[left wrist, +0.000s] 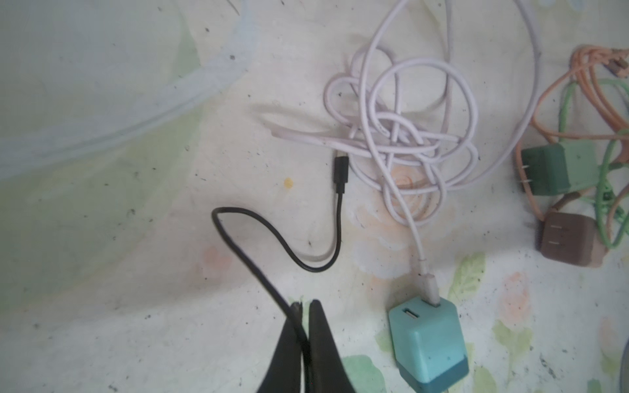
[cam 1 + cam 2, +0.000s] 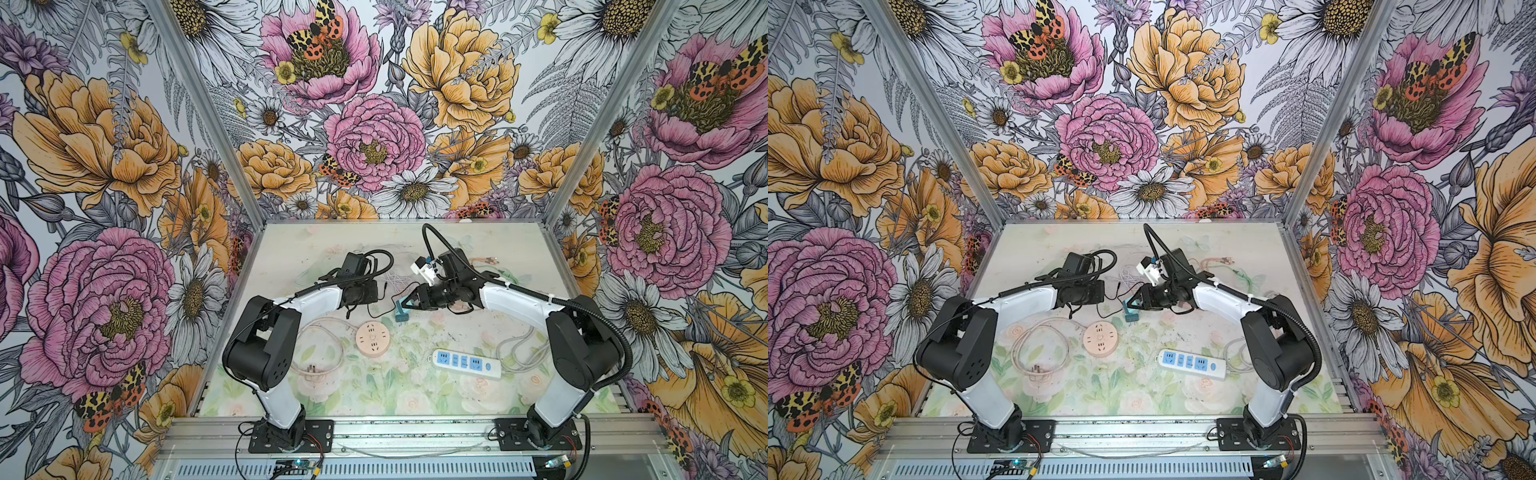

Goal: Insert plugs into power strip
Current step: Pick up the power cord from the center of the table, then place the power cord at the middle-left of the table.

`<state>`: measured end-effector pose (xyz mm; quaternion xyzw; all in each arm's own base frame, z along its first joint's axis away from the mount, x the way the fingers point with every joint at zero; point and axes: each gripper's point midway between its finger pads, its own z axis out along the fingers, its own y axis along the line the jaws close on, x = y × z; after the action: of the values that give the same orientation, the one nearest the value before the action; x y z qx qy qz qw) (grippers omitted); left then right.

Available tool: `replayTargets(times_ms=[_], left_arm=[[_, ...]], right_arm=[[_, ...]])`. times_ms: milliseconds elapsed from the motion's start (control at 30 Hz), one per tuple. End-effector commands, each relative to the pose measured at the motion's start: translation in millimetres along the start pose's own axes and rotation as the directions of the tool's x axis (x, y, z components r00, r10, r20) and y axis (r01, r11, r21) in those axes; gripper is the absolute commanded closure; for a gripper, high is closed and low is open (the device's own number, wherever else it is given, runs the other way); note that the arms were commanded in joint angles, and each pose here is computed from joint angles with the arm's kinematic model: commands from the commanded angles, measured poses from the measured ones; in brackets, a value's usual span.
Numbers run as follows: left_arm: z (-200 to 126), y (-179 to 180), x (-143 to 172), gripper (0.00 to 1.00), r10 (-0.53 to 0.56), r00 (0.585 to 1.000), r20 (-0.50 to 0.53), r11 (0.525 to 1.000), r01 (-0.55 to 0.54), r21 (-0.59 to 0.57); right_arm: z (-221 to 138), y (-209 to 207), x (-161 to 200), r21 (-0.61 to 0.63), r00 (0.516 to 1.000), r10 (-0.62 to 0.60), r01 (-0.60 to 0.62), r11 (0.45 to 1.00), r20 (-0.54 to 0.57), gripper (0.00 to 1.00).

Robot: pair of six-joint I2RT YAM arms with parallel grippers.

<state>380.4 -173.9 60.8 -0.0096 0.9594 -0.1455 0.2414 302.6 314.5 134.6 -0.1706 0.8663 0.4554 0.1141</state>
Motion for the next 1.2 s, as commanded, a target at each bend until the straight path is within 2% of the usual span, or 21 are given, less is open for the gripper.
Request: replayTargets(times_ms=[0, 200, 333, 700, 900, 1167], left_arm=[[-21.2, 22.6, -33.3, 0.95, -0.069, 0.992, 0.107, 0.996, 0.074, -0.050], [-74.9, 62.2, -72.0, 0.97, -0.154, 0.951, 0.270, 0.982, 0.177, -0.065], [-91.4, 83.1, -78.0, 0.97, -0.193, 0.935, 0.296, 0.974, 0.219, -0.054], [-58.3, 123.8, -44.4, 0.96, -0.285, 0.941, 0.181, 0.947, 0.306, -0.103], [-48.5, 129.8, -45.9, 0.95, -0.306, 0.940, 0.154, 0.943, 0.322, -0.090], [-37.8, 136.5, -47.5, 0.95, -0.314, 0.941, 0.127, 0.942, 0.326, -0.082]], right_arm=[[-6.5, 10.3, -0.8, 0.010, 0.999, -0.027, 0.027, 1.000, 0.022, 1.00], [-3.2, 12.9, 2.6, 0.044, 0.999, -0.051, 0.051, 0.998, 0.001, 1.00], [7.2, 18.7, 5.8, 0.089, 0.995, -0.096, 0.099, 0.991, -0.038, 1.00], [21.4, 27.7, 2.5, 0.224, 0.964, -0.224, 0.252, 0.941, -0.141, 1.00], [25.3, 24.0, 1.3, 0.306, 0.927, -0.291, 0.355, 0.883, -0.236, 1.00], [38.6, 31.7, 1.5, 0.340, 0.916, -0.298, 0.379, 0.861, -0.267, 1.00]])
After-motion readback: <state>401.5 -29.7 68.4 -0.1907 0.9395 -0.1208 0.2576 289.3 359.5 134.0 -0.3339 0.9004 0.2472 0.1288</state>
